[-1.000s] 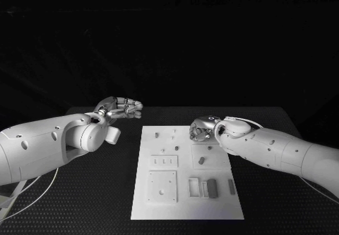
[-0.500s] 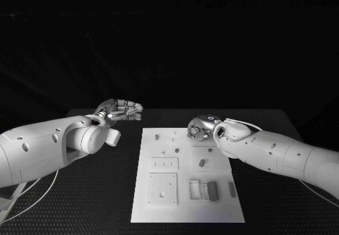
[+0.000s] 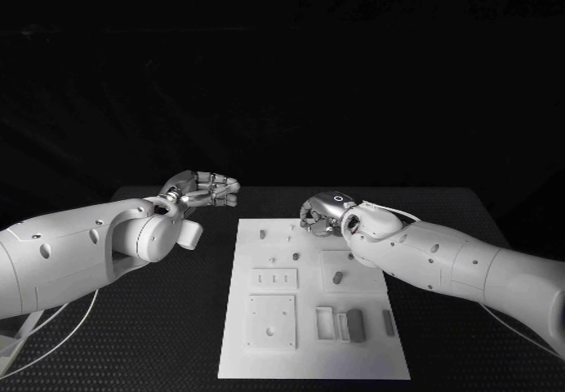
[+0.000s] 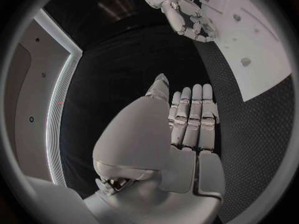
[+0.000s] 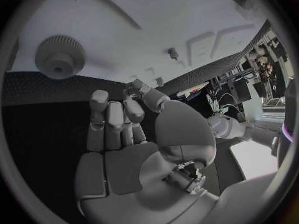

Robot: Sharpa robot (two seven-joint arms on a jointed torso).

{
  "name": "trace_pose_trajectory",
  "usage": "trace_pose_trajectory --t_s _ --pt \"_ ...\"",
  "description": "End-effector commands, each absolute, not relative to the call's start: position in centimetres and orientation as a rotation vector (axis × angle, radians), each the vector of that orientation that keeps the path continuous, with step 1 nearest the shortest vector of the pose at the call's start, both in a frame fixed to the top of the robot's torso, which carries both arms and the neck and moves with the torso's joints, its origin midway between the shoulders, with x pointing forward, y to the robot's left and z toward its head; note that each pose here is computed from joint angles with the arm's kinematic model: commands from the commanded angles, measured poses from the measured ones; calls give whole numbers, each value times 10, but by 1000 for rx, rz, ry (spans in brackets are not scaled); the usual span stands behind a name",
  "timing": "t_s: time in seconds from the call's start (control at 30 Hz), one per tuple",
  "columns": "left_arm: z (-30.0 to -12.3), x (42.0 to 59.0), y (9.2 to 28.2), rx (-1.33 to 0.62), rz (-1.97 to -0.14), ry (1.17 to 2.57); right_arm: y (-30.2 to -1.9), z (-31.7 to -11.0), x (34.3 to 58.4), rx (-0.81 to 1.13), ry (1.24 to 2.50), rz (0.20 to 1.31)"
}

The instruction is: Assemble the parts on the task board

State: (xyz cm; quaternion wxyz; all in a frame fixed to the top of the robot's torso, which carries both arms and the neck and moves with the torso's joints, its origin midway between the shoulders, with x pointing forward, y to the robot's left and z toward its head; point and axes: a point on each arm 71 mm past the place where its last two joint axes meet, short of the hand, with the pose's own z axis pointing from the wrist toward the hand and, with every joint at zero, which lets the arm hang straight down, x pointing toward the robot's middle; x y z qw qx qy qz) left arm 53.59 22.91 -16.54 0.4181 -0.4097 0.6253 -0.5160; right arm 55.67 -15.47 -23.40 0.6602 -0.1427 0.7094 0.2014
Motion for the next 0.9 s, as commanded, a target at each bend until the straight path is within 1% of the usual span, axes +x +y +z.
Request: trace_pose_trajectory --t_s 0.03,0.4,0.7,0.9 --pt "-164 536 225 -1013 -1318 1568 -148 -233 558 -376 1564 444" --pt "-164 534 223 -1013 -1323 1571 -137 -234 561 -416 1537 419" --pt "-163 533 224 -1013 -1324 1571 -126 -234 555 -528 1422 374" --pt "-163 533 223 -1012 -1324 1571 -121 -234 553 -550 1391 371"
